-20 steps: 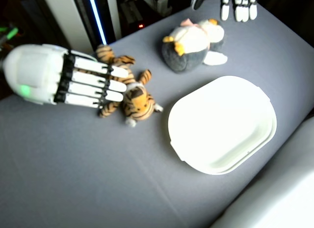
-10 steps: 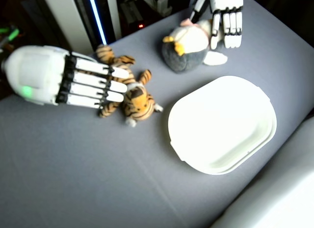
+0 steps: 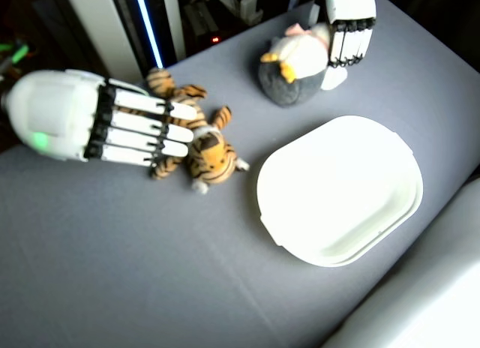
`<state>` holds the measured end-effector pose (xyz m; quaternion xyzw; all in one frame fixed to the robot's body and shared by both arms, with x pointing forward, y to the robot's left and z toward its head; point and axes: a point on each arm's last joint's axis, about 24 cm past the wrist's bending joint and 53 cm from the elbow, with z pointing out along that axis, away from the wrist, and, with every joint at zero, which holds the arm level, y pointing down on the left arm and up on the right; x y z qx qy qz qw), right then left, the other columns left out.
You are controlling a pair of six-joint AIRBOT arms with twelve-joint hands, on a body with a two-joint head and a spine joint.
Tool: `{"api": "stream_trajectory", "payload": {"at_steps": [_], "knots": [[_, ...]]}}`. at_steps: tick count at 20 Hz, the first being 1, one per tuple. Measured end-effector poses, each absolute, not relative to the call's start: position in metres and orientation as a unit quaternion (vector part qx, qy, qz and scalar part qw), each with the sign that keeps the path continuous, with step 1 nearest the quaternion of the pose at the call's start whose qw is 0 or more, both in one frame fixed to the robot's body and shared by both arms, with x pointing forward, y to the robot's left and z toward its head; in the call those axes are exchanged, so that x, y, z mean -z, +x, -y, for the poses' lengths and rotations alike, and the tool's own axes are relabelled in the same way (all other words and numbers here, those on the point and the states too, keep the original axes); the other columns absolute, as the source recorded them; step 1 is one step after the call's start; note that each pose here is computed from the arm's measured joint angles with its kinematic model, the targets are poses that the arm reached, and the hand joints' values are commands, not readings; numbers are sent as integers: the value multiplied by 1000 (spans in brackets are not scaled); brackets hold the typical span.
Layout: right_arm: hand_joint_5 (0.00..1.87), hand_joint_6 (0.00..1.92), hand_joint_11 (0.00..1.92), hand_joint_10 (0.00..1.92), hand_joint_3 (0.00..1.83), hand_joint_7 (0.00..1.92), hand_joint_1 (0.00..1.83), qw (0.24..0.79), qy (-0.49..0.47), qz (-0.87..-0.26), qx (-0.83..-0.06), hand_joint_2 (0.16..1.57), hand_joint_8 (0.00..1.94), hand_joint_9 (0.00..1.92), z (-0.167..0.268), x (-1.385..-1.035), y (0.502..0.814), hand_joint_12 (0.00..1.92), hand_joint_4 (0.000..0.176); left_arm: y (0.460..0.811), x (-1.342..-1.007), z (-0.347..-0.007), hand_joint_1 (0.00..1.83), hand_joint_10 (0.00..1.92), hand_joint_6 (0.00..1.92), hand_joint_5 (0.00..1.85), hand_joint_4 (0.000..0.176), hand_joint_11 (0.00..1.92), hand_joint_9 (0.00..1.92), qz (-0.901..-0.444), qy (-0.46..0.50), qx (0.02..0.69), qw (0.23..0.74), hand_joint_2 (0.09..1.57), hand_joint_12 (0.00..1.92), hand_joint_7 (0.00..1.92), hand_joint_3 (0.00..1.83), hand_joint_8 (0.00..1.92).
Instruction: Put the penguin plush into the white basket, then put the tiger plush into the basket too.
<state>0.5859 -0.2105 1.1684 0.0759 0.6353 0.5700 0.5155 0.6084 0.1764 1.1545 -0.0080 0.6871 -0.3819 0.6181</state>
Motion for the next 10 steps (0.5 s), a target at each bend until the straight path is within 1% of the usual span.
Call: {"api": "stream_trajectory", "payload": {"at_steps": [1,2,3,4,5,6,7,8,9,10], "knots": [[391,2,473,0,10,351,757,516,76,-635,-570,1224,0,407,211,-1168,586,57,49,609,-1168,-176,1372,1249,786,993,0,757,931,-672,-4,390,629,1117,1375,879,4,1136],[389,1,471,0,12,346,753,516,76,-635,-570,1231,0,403,211,-1168,586,54,50,611,-1188,-176,1380,1183,839,999,0,796,954,-646,-1,401,649,1106,1199,912,0,1059],[390,1,483,4,10,348,747,515,76,-635,-570,1232,1,412,210,-1168,586,58,53,613,-1206,-178,1380,1138,928,978,0,825,967,-623,1,409,667,1101,1111,937,1,992],[394,3,501,10,7,363,743,515,78,-635,-571,1228,7,426,210,-1167,586,64,51,618,-1218,-180,1379,1168,987,956,0,803,939,-607,0,412,680,1107,1072,955,0,950],[390,1,482,3,8,358,751,513,79,-635,-572,1234,4,413,209,-1166,586,54,54,630,-1234,-183,1372,1198,1037,947,0,779,892,-589,-3,412,695,1122,1043,912,1,1017],[396,3,485,2,6,359,748,512,78,-636,-572,1232,4,412,208,-1165,585,53,52,639,-1242,-185,1368,1286,977,965,0,699,827,-580,-9,412,703,1138,1154,867,0,1121],[396,3,485,2,6,359,748,512,78,-636,-572,1232,4,412,208,-1165,585,53,52,651,-1248,-185,1368,1286,977,965,0,699,827,-575,-16,412,707,1138,1154,867,0,1121],[398,3,480,2,5,363,746,513,77,-636,-571,1231,4,412,209,-1165,586,49,50,666,-1253,-184,1375,1107,955,1024,0,829,950,-574,-23,410,709,1085,1113,1038,0,803],[398,3,480,2,5,363,746,514,78,-636,-570,1231,4,412,210,-1165,587,49,50,679,-1254,-182,1375,1107,955,1024,0,829,950,-577,-27,408,707,1085,1113,1038,0,803],[396,1,481,3,4,363,713,515,78,-636,-570,1237,2,409,211,-1165,588,43,43,693,-1253,-177,1386,988,1008,998,0,942,1020,-586,-30,405,701,1069,933,1085,1,676]]}}
